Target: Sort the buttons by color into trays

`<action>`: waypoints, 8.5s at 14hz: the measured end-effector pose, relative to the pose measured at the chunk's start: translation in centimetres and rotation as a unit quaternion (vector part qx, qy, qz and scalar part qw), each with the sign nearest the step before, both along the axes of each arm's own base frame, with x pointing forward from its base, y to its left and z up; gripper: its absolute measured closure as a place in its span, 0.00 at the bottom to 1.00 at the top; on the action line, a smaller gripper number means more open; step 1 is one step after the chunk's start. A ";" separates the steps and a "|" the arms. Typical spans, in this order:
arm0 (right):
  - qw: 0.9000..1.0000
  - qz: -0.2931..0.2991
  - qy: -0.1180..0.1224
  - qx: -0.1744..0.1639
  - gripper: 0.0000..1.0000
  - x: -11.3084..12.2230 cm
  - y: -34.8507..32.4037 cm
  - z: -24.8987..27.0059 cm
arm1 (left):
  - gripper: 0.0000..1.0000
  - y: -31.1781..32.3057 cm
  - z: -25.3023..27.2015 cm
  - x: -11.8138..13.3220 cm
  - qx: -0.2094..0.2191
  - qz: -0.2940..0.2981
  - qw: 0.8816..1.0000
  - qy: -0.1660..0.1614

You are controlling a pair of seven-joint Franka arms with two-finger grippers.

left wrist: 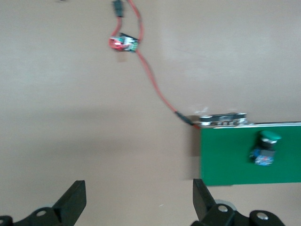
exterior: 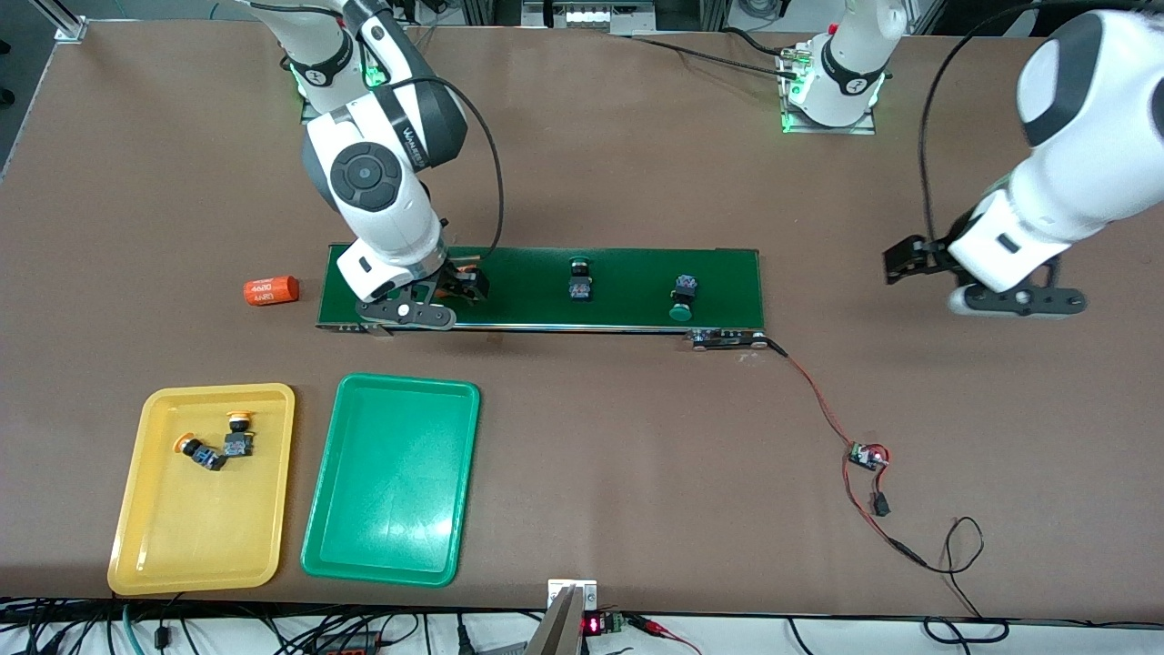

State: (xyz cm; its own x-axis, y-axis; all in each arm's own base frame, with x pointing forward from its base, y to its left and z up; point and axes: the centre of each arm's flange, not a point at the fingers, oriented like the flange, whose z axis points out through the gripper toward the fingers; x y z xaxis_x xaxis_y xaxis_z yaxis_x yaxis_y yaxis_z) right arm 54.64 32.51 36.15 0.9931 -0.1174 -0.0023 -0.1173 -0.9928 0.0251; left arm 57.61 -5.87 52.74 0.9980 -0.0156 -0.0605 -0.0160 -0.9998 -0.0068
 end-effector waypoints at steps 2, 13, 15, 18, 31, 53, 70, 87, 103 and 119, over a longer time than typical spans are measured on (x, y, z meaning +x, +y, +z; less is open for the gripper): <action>1.000 -0.009 -0.001 0.001 0.00 -0.2 0.4 0.0 | 0.00 0.7 3.4 -0.4 0.010 -0.001 1.000 0.001; 1.000 -0.012 -0.003 0.009 0.00 -4.1 6.6 -4.4 | 0.00 0.1 8.0 -2.0 0.015 -0.006 1.000 -0.020; 1.000 -0.009 -0.002 0.009 0.00 -4.7 7.8 -5.9 | 0.00 0.0 8.0 -2.0 0.014 -0.006 1.000 -0.021; 1.000 -0.009 -0.002 0.009 0.00 -4.8 8.0 -6.3 | 0.00 0.0 8.0 -2.0 0.014 -0.007 1.000 -0.021; 1.000 -0.012 0.002 0.008 0.00 -6.0 9.8 -10.0 | 0.00 0.9 7.9 -2.1 0.016 0.001 1.000 -0.012; 0.998 0.041 -0.037 0.008 0.59 9.9 -9.0 0.7 | 0.00 0.9 7.9 -2.2 0.016 0.001 1.000 -0.010; 0.993 0.071 -0.097 0.008 0.59 19.9 -17.9 -14.0 | 0.00 1.2 7.9 -2.1 0.016 0.004 1.000 -0.010; 0.993 0.060 -0.105 0.013 0.00 17.5 -15.6 -9.7 | 0.00 1.1 7.8 -2.3 0.016 0.003 1.000 -0.005; 0.998 -0.064 -0.018 0.002 0.00 4.4 -4.1 -1.5 | 0.00 1.1 7.8 -2.2 0.016 0.003 1.000 -0.005; 1.000 0.014 0.019 -0.005 0.00 -1.9 5.3 -5.6 | 0.00 1.1 7.8 -2.2 0.016 0.003 1.000 -0.005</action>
State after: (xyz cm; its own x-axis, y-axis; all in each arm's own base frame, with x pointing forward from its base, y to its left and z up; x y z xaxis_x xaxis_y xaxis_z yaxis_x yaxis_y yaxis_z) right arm 52.72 37.83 30.54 0.9952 -0.0893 -0.0389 -0.0878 -0.9954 0.0396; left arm 55.36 -4.75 60.57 0.9987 -0.0074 -0.0501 -0.0094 -0.9992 -0.0394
